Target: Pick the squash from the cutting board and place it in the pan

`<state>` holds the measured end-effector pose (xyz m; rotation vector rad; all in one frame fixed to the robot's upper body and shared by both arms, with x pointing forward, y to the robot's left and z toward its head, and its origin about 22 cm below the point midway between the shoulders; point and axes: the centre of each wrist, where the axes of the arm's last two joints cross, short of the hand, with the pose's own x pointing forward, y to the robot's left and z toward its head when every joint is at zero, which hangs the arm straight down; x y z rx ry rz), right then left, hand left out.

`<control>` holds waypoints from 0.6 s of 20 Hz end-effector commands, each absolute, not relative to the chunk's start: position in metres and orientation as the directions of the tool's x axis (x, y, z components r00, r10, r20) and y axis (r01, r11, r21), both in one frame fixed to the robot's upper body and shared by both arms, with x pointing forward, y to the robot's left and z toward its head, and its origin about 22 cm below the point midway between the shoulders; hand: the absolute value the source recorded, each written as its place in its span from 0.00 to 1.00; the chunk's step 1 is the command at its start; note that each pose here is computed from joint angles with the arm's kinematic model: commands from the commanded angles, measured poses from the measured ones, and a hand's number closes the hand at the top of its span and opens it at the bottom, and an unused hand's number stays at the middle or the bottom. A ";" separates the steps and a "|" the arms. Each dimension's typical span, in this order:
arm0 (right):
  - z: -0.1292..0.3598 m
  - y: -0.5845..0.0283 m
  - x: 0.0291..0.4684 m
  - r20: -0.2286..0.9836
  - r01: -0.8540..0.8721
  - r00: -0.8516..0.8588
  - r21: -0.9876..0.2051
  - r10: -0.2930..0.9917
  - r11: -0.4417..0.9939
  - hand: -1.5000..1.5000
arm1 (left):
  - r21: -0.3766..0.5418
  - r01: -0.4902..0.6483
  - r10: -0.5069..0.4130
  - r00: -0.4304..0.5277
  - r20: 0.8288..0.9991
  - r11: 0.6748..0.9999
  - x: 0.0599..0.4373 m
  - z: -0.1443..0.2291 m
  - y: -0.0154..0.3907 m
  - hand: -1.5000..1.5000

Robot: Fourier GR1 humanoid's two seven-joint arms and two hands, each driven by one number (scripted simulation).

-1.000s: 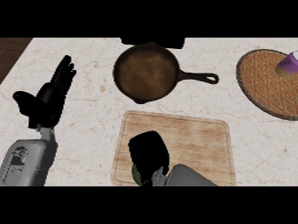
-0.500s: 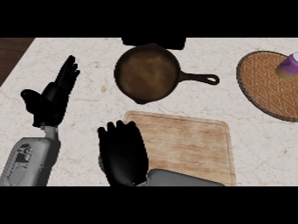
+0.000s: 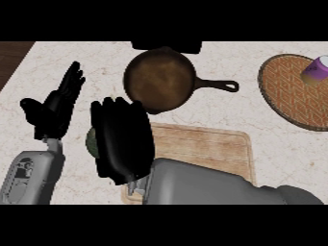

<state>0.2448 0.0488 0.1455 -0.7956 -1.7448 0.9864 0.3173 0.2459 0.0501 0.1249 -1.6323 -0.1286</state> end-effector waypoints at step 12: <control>0.128 0.022 0.371 0.555 0.246 -0.131 -0.784 0.821 0.569 1.00 | 0.157 -0.026 -0.158 -0.063 0.985 0.987 0.309 0.053 0.245 0.50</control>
